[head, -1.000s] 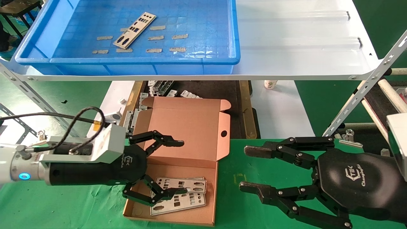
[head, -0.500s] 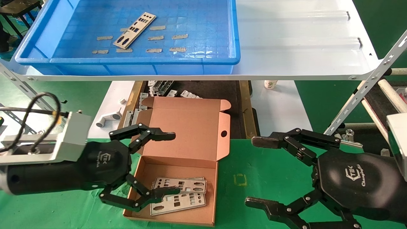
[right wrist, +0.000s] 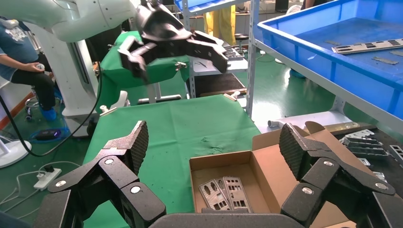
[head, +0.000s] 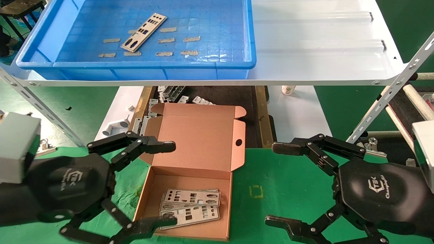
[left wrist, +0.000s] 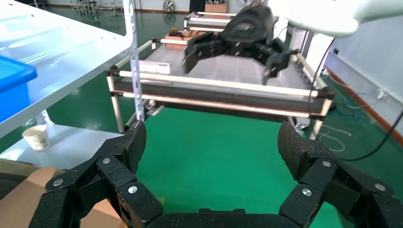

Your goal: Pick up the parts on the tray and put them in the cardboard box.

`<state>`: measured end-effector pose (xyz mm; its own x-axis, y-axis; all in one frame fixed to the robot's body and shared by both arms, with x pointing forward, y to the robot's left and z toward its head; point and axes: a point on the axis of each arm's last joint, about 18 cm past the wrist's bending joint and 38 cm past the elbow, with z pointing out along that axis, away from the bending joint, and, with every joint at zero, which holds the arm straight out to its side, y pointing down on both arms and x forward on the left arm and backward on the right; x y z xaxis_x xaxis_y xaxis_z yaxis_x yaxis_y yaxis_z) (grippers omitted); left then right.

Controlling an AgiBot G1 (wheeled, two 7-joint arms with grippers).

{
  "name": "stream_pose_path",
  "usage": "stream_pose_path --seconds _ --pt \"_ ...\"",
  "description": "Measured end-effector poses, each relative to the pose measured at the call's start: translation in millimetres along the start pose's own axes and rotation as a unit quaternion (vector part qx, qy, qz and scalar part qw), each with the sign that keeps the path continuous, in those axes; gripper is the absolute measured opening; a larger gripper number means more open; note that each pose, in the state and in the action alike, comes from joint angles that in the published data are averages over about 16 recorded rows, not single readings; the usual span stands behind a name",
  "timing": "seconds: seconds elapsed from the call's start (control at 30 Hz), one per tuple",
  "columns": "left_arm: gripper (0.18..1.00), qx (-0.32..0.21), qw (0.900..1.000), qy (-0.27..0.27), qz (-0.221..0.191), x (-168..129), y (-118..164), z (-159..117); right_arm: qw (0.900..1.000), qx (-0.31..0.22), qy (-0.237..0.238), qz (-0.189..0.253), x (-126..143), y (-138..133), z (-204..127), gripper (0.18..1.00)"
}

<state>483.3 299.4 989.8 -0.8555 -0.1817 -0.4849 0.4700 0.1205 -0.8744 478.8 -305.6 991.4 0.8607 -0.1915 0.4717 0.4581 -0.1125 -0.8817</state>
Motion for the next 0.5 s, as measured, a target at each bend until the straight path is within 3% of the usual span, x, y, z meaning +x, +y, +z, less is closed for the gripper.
stream_pose_path --seconds 0.5 --pt "1.001 0.006 1.0000 0.005 -0.003 9.0 -9.1 -3.5 1.000 0.000 0.000 0.000 0.0 0.0 -0.1 1.001"
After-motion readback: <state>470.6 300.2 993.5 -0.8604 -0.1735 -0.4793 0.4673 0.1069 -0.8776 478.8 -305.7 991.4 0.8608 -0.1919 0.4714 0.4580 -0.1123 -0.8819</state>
